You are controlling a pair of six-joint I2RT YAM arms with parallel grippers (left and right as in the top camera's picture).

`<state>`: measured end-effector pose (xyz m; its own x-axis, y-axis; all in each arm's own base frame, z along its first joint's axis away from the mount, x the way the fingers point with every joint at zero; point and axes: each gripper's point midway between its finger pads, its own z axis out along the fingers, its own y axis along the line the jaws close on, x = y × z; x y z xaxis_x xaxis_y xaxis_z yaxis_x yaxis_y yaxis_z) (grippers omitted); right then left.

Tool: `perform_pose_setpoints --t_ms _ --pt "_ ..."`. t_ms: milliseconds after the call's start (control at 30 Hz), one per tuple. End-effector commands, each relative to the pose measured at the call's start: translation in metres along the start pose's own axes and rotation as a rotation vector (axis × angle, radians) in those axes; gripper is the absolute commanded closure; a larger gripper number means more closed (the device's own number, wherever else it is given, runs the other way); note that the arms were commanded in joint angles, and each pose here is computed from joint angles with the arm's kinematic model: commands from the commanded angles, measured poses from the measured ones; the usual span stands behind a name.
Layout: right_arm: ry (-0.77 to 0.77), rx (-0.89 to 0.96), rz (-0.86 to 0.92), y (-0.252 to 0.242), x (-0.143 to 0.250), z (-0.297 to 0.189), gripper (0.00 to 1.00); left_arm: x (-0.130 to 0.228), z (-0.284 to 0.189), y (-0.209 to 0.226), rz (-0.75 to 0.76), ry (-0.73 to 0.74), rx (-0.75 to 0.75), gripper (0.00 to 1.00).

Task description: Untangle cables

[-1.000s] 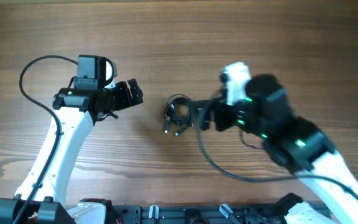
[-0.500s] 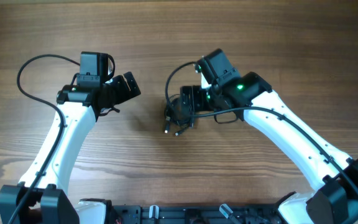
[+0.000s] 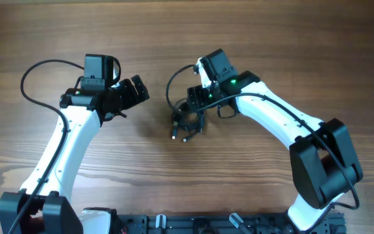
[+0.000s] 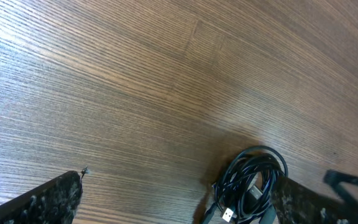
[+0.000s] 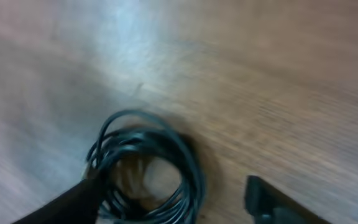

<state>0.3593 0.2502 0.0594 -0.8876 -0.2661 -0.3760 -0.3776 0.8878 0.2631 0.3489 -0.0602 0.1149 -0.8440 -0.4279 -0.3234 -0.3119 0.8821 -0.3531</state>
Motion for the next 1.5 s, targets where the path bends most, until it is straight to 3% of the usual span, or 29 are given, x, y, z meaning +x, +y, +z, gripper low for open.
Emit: perform_pose_setpoints --t_ms 0,67,133,300,367,467,600,767,867,1000,1067,1100,1167,1200,1400,1467 --pt "0.081 -0.087 -0.067 0.011 0.025 0.015 0.21 -0.003 0.000 -0.003 -0.014 -0.002 0.014 0.00" --pt "0.085 -0.084 -0.086 0.008 0.030 0.019 0.18 -0.003 0.000 -0.003 -0.013 -0.004 0.015 0.00" --pt "0.078 -0.087 -0.077 0.008 0.030 0.023 0.25 -0.003 0.000 -0.003 -0.013 -0.004 0.015 0.00" --pt "0.104 -0.082 -0.045 0.002 0.040 0.042 0.51 -0.003 0.000 -0.003 -0.013 -0.004 0.015 0.00" --pt "0.102 -0.078 -0.047 0.001 0.039 0.043 0.56 -0.003 0.000 -0.003 -0.013 -0.004 0.015 0.00" --pt "0.089 -0.058 -0.048 -0.002 0.037 0.044 0.76 -0.005 0.000 -0.004 -0.012 -0.009 0.017 0.00" --pt "0.075 -0.079 0.018 0.005 0.026 0.037 0.94 -0.005 0.000 -0.004 -0.012 -0.010 0.019 0.00" --pt "-0.019 -0.230 0.024 0.043 -0.012 -0.004 0.96 0.011 -0.003 -0.031 -0.002 0.083 0.172 0.02" --pt "-0.083 -0.254 0.047 0.053 -0.027 -0.032 0.96 0.013 -0.003 -0.033 0.035 0.086 0.180 0.07" --pt "-0.183 -0.298 0.048 0.067 -0.044 -0.077 0.96 0.020 -0.003 -0.044 0.091 0.096 0.197 0.02" --pt "-0.234 -0.240 0.169 0.057 -0.053 -0.090 0.96 0.021 -0.002 -0.052 0.113 0.087 0.213 0.00" --pt "-0.257 -0.273 0.234 0.062 -0.059 -0.101 0.95 0.020 -0.002 -0.055 0.120 0.078 0.221 0.00" --pt "-0.329 -0.479 0.158 0.100 -0.075 -0.138 0.96 0.019 -0.003 -0.056 0.118 0.073 0.225 0.00" --pt "-0.374 -0.468 0.154 0.099 -0.082 -0.146 0.96 0.019 -0.003 -0.056 0.118 0.074 0.225 0.00" --pt "-0.316 -0.429 0.190 0.092 -0.069 -0.138 0.96 0.024 -0.005 -0.065 0.121 0.100 0.277 0.01" --pt "-0.286 -0.385 0.213 0.084 -0.062 -0.132 0.96 0.027 -0.013 -0.080 0.128 0.129 0.375 0.01"
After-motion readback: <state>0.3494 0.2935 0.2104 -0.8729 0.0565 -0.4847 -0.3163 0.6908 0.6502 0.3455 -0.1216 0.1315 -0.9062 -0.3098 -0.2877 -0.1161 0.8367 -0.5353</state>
